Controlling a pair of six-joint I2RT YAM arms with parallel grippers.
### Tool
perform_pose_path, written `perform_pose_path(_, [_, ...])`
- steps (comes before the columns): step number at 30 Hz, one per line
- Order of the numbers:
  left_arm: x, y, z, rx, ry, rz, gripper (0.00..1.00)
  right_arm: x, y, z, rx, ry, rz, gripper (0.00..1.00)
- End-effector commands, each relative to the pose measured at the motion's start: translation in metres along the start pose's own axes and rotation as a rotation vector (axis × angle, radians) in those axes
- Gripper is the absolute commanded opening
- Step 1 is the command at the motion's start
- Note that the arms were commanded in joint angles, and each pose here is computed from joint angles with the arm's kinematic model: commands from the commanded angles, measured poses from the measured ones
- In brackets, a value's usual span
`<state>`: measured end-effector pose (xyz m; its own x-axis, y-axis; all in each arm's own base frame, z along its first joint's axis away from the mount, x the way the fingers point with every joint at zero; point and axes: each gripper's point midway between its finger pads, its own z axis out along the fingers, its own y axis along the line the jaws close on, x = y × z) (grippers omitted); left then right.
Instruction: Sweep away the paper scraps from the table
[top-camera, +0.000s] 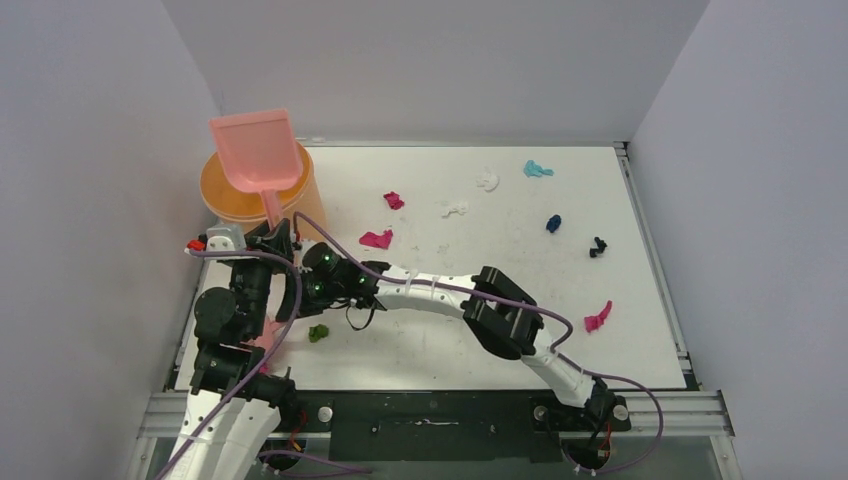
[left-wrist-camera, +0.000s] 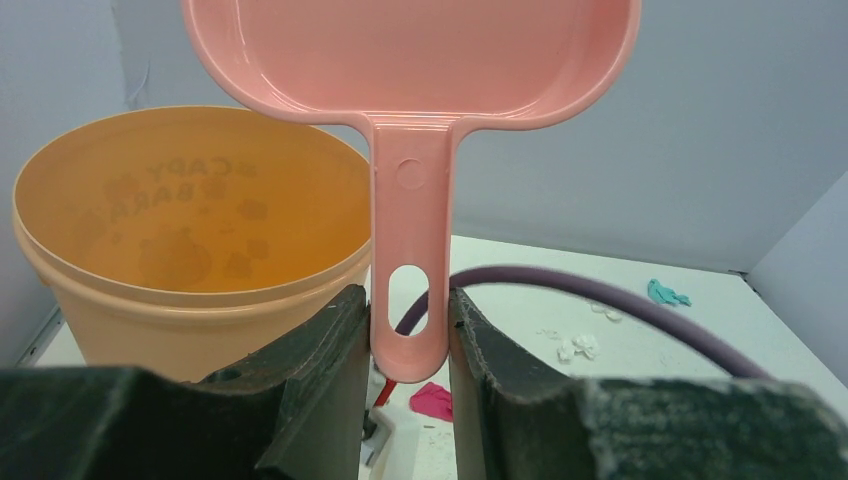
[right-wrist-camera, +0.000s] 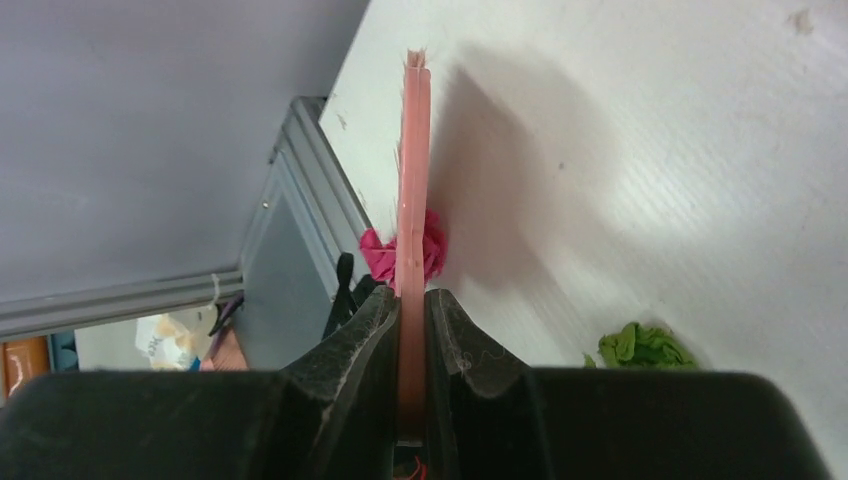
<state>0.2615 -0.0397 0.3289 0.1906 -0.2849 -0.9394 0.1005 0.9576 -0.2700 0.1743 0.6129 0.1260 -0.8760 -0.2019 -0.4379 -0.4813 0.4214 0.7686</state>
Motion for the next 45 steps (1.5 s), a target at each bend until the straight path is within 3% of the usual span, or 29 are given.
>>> perform_pose_path(1, [-0.021, -0.007, 0.002, 0.032, -0.072, -0.028, 0.00, 0.010, -0.019, -0.009, 0.113, -0.019, -0.011, 0.05])
perform_pose_path(9, [-0.018, -0.009, 0.003, 0.041, -0.063, -0.029, 0.00, 0.019, -0.095, -0.082, 0.276, -0.022, -0.041, 0.05])
perform_pose_path(17, [-0.015, -0.011, 0.004, 0.054, -0.051, -0.025, 0.00, 0.011, -0.182, -0.188, 0.502, -0.048, -0.114, 0.05])
perform_pose_path(23, [-0.012, -0.013, 0.006, 0.063, -0.040, -0.030, 0.00, -0.011, -0.216, -0.281, 0.593, -0.127, -0.103, 0.05])
perform_pose_path(29, [-0.004, -0.016, 0.011, 0.079, -0.010, -0.030, 0.00, -0.041, -0.200, -0.369, 0.565, -0.296, -0.153, 0.05])
perform_pose_path(34, [0.011, -0.052, 0.021, 0.242, 0.093, -0.055, 0.00, -0.066, -0.148, -0.422, 0.431, -0.406, -0.228, 0.05])
perform_pose_path(40, [0.018, -0.107, 0.011, 0.341, 0.363, 0.015, 0.00, -0.079, -0.122, -0.481, 0.551, -0.470, -0.431, 0.05])
perform_pose_path(45, [0.031, -0.129, -0.026, 0.386, 0.573, 0.051, 0.00, -0.075, -0.128, -0.510, 0.706, -0.393, -0.574, 0.05])
